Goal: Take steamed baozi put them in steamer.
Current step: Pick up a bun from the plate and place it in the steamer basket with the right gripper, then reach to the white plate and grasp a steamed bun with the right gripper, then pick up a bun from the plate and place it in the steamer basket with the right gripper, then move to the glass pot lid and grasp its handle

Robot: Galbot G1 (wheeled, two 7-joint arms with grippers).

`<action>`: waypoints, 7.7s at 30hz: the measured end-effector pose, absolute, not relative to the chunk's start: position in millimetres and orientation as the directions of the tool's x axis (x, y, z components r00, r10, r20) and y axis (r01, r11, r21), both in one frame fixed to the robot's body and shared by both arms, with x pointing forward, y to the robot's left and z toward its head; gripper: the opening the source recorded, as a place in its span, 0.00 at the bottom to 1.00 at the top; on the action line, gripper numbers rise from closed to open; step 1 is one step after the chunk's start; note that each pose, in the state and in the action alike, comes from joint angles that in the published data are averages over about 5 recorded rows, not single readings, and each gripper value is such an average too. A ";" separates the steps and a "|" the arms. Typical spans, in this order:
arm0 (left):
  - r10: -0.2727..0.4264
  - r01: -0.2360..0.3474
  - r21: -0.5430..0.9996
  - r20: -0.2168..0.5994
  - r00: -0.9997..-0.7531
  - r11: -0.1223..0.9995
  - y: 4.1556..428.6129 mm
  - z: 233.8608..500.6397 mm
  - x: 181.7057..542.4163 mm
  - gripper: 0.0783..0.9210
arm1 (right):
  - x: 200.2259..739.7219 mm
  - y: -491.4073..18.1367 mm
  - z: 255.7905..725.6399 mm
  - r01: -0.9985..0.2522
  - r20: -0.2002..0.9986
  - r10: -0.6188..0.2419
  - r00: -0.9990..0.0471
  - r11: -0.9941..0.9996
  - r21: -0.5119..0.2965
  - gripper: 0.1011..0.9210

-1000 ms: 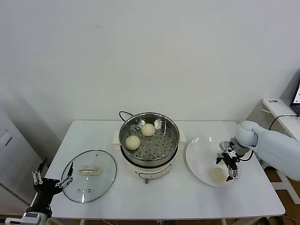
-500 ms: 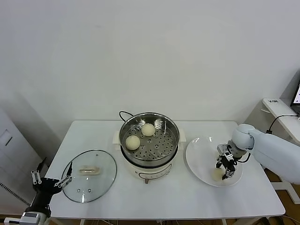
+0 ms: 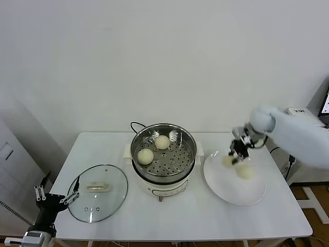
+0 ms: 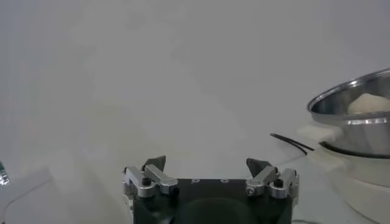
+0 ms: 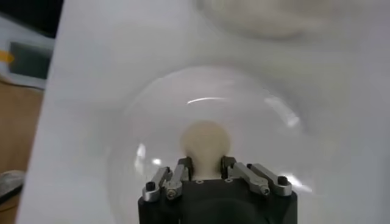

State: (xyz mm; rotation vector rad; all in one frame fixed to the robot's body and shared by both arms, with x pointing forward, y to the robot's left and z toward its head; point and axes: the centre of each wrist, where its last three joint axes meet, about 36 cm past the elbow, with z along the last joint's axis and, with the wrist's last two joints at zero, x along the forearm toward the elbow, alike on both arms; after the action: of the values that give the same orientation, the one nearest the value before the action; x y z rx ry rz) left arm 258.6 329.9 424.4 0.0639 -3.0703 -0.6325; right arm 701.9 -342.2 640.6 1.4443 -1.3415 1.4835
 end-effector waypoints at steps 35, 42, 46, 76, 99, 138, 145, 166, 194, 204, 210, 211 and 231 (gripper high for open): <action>-0.046 -0.052 0.373 -0.025 -0.999 0.926 328.7 426.7 259.7 0.88 | 624.1 -60.9 619.1 -0.011 0.991 -0.116 -0.073 -0.993 -0.117 0.47; -0.040 -0.046 0.368 -0.023 -0.999 0.929 326.8 424.8 262.3 0.88 | 618.6 -51.2 616.4 0.064 0.989 -0.119 -0.084 -0.991 -0.114 0.73; -0.037 -0.042 0.369 -0.020 -0.999 0.929 326.5 423.7 263.1 0.88 | 621.3 -54.0 622.9 0.069 0.988 -0.120 -0.095 -0.991 -0.114 0.84; -0.035 -0.045 0.366 -0.033 -0.999 0.930 321.0 426.7 268.5 0.88 | 716.9 -367.4 638.2 -0.938 0.973 -0.072 -0.217 -0.261 -0.228 0.88; -0.048 -0.048 0.383 -0.008 -0.999 0.923 318.9 422.6 259.6 0.88 | 675.9 -443.4 482.0 -0.993 0.993 -0.048 -0.112 -0.036 -0.114 0.87; -0.040 -0.051 0.382 -0.035 -0.999 0.923 312.4 431.5 261.5 0.88 | 727.1 -320.0 669.5 -0.959 0.929 -0.282 -0.241 -0.075 -0.272 0.23; -0.041 -0.054 0.375 -0.041 -0.998 0.926 312.9 432.4 261.8 0.88 | 710.3 -241.7 704.5 -0.959 0.926 -0.321 -0.199 -0.131 -0.252 0.23; -0.032 -0.045 0.365 -0.042 -0.999 0.930 316.5 429.3 260.1 0.88 | 677.0 -156.7 611.1 -0.926 0.954 -0.231 -0.193 -0.278 -0.255 0.32; -0.028 -0.042 0.362 -0.043 -0.999 0.931 315.6 429.8 260.0 0.88 | 685.1 -187.7 640.4 -0.947 0.852 -0.457 -0.257 -0.056 -0.316 0.88; -0.012 -0.029 0.369 -0.049 -0.999 0.929 311.4 431.3 265.2 0.88 | 674.0 -265.7 625.7 -0.796 0.398 -0.692 -0.602 0.481 -0.369 0.88; -0.003 -0.023 0.375 -0.054 -0.999 0.927 307.4 432.8 267.7 0.88 | 643.4 -314.3 569.4 -0.575 0.136 -0.559 -0.818 0.784 -0.233 0.88; -0.002 -0.022 0.377 -0.053 -0.999 0.926 307.0 433.0 267.6 0.88 | 636.2 -321.3 557.7 -0.537 0.105 -0.527 -0.844 0.820 -0.199 0.88; 0.013 -0.007 0.491 -0.037 -0.999 0.871 311.8 411.0 262.1 0.88 | 360.8 -353.7 364.8 -0.091 0.042 -0.101 -0.994 0.975 0.201 0.88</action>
State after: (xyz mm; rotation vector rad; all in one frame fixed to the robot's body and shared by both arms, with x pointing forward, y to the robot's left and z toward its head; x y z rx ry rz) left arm 262.1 311.8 411.0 -0.0051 -3.0764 -0.8081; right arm 360.8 -353.7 364.8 0.1489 -3.0710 -0.3083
